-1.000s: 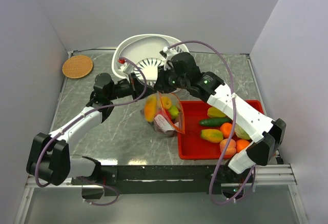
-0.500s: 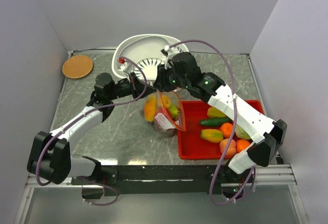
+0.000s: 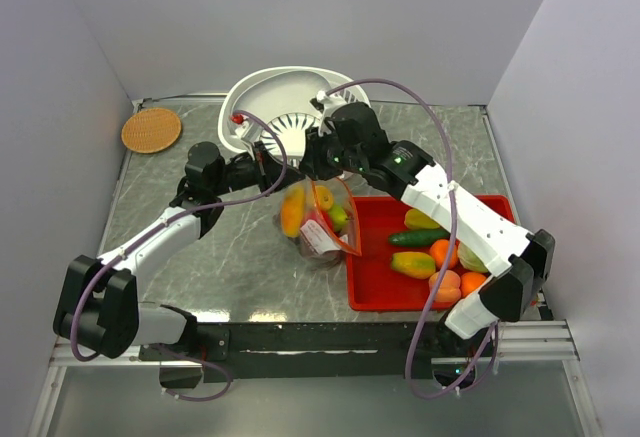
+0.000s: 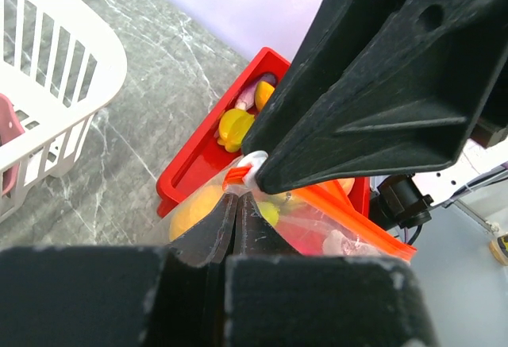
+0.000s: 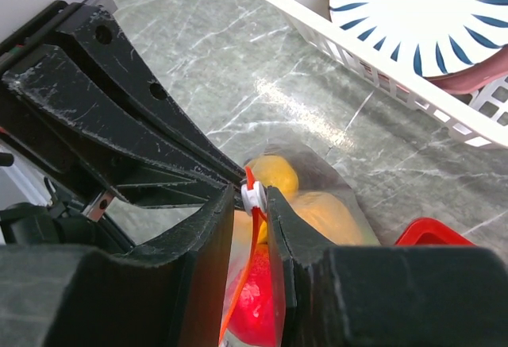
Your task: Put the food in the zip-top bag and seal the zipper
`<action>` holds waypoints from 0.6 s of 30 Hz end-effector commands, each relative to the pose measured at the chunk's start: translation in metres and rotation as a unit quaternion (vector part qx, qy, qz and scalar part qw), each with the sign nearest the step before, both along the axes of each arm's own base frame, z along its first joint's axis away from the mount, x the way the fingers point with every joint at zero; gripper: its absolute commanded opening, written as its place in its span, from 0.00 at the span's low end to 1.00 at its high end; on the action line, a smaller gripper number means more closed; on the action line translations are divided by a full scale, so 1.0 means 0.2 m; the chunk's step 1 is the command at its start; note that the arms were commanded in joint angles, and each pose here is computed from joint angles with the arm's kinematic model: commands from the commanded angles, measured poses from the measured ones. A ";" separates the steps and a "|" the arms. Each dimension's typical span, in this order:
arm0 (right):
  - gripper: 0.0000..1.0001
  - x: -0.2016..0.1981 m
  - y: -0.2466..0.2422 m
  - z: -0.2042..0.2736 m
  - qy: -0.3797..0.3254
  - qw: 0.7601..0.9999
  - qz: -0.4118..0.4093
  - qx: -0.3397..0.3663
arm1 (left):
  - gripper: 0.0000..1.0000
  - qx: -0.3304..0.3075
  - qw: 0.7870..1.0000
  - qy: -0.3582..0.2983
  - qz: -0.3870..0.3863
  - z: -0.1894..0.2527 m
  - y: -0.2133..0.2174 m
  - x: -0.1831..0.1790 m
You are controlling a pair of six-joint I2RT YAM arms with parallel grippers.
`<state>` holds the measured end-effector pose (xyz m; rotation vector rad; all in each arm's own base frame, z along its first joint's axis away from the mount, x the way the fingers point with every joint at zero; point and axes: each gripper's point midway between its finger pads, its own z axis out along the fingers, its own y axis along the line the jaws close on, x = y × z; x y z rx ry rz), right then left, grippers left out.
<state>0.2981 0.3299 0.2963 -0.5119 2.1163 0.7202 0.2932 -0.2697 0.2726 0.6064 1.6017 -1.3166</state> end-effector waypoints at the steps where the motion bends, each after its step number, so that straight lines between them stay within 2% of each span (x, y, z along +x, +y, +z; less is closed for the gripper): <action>1: 0.31 0.01 0.04 0.07 -0.022 1.000 0.011 0.009 | 0.01 -0.013 0.999 -0.039 -0.004 0.12 -0.02 0.01; 5: 0.29 0.02 0.03 0.07 -0.025 1.000 0.007 0.009 | 0.01 -0.011 0.999 -0.036 -0.003 0.11 -0.02 0.01; 10: 0.10 0.03 0.03 0.04 -0.020 1.000 0.000 0.001 | 0.01 -0.013 0.999 -0.032 0.006 0.11 -0.01 0.03; 14: 0.07 0.04 0.03 0.02 -0.019 1.000 -0.005 -0.005 | 0.01 -0.028 0.999 -0.013 0.040 0.11 0.00 0.07; 18: 0.05 0.05 0.01 -0.01 -0.023 0.999 -0.016 -0.022 | 0.01 -0.041 0.993 0.033 0.105 0.07 0.05 0.16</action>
